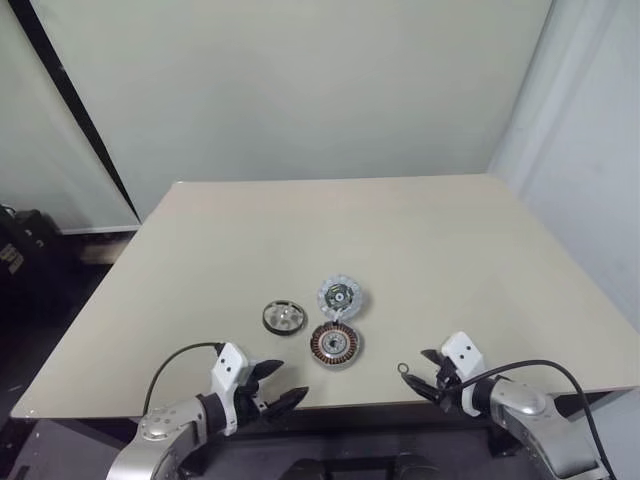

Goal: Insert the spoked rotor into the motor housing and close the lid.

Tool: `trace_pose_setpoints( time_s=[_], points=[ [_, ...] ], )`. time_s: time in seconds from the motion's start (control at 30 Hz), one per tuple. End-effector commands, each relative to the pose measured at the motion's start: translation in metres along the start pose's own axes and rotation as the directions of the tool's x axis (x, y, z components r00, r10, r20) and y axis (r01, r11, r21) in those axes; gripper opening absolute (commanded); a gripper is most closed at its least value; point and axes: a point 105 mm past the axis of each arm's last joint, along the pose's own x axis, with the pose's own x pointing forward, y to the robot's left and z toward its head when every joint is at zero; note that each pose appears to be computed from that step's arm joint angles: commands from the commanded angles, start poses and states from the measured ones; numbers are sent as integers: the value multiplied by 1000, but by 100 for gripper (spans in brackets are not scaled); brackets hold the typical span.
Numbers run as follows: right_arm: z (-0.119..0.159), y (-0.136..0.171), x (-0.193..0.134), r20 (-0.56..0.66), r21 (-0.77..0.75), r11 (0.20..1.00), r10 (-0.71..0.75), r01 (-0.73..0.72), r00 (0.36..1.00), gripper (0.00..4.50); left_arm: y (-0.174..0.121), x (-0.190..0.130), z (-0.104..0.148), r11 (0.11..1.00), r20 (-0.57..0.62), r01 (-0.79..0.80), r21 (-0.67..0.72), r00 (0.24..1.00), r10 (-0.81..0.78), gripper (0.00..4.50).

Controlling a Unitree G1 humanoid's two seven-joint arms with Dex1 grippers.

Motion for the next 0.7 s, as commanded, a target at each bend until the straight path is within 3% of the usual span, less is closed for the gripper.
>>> trace_pose_setpoints(
  time_s=[0.03,0.5,0.7],
  points=[
    [9,-2,5,22,-47,999,-13,14,1000,362,0,2,11,999,17,12,47,1000,-13,448],
    [0,-4,18,-16,-63,998,-29,28,999,362,4,5,16,997,22,11,72,1000,-13,448],
    [-2,-2,21,-24,-67,997,-32,30,999,170,4,5,17,997,24,8,76,1000,-10,450]
  ],
)
